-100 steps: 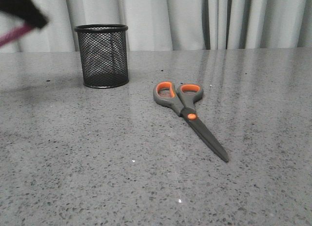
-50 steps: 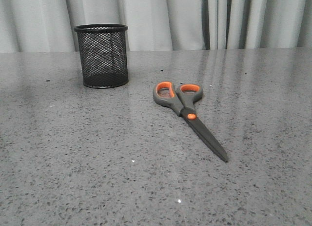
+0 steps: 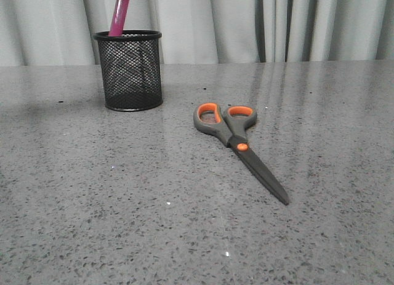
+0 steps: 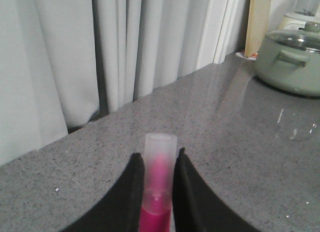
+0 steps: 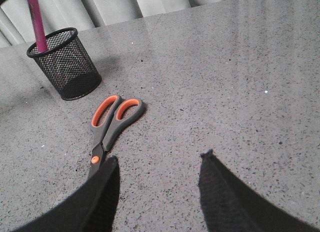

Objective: Put pen and scissors into bin

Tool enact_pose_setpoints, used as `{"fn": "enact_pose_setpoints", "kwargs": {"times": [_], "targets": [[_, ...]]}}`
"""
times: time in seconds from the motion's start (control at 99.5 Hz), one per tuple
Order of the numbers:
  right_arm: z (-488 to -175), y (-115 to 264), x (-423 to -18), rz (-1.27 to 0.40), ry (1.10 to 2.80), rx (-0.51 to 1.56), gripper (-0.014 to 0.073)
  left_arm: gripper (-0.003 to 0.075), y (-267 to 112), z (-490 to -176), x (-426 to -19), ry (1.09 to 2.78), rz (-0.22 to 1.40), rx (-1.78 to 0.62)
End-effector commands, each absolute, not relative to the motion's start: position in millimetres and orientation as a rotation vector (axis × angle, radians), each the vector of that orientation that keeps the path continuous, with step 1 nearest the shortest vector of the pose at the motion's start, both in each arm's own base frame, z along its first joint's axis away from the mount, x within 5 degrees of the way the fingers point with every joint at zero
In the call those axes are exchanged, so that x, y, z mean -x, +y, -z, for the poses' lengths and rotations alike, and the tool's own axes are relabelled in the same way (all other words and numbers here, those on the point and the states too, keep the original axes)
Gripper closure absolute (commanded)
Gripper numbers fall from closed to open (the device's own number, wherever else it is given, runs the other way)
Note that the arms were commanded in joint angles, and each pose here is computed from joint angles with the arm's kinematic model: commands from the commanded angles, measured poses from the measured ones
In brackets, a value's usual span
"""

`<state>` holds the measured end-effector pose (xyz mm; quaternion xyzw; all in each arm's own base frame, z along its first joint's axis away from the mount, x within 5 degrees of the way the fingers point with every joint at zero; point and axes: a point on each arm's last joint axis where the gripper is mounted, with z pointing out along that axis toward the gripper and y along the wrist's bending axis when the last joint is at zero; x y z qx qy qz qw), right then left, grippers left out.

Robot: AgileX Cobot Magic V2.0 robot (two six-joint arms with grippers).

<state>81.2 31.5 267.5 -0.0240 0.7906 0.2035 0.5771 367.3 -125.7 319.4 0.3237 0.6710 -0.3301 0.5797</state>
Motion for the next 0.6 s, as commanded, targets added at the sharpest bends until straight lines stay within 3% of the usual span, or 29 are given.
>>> {"fn": "enact_pose_setpoints", "kwargs": {"times": [0.0,0.09,0.161,0.211,0.311,0.382,0.472,0.593], "targets": [[-283.2,31.2,-84.4,-0.468,1.769,0.059,0.0267,0.0739,-126.7,-341.3,-364.2,1.471,0.830,-0.714],[-283.2,31.2,-84.4,-0.468,1.769,0.059,0.0267,0.0734,-126.2,-335.1,-368.6,1.497,0.819,-0.700],[-283.2,31.2,-84.4,-0.468,1.769,0.059,0.0267,0.0677,-126.1,-334.0,-369.4,1.501,0.816,-0.698],[-283.2,31.3,-84.3,-0.473,1.769,0.055,0.0267,0.0584,-126.1,-334.0,-369.4,1.502,0.815,-0.697],[-283.3,31.6,-84.2,-0.487,1.770,0.044,0.0267,0.0305,-126.6,-335.3,-368.1,1.492,0.826,-0.705],[-283.0,31.7,-84.0,-0.487,1.778,0.046,0.0267,0.0201,-126.8,-340.3,-364.7,1.472,0.833,-0.715],[-287.8,33.0,-82.2,-0.506,1.795,0.054,0.0267,0.0241,-127.2,-354.9,-354.2,1.416,0.850,-0.742],[-310.5,37.0,-77.4,-0.508,1.736,0.169,0.0267,0.0418,-125.7,-390.5,-326.6,1.291,0.859,-0.793]]}}
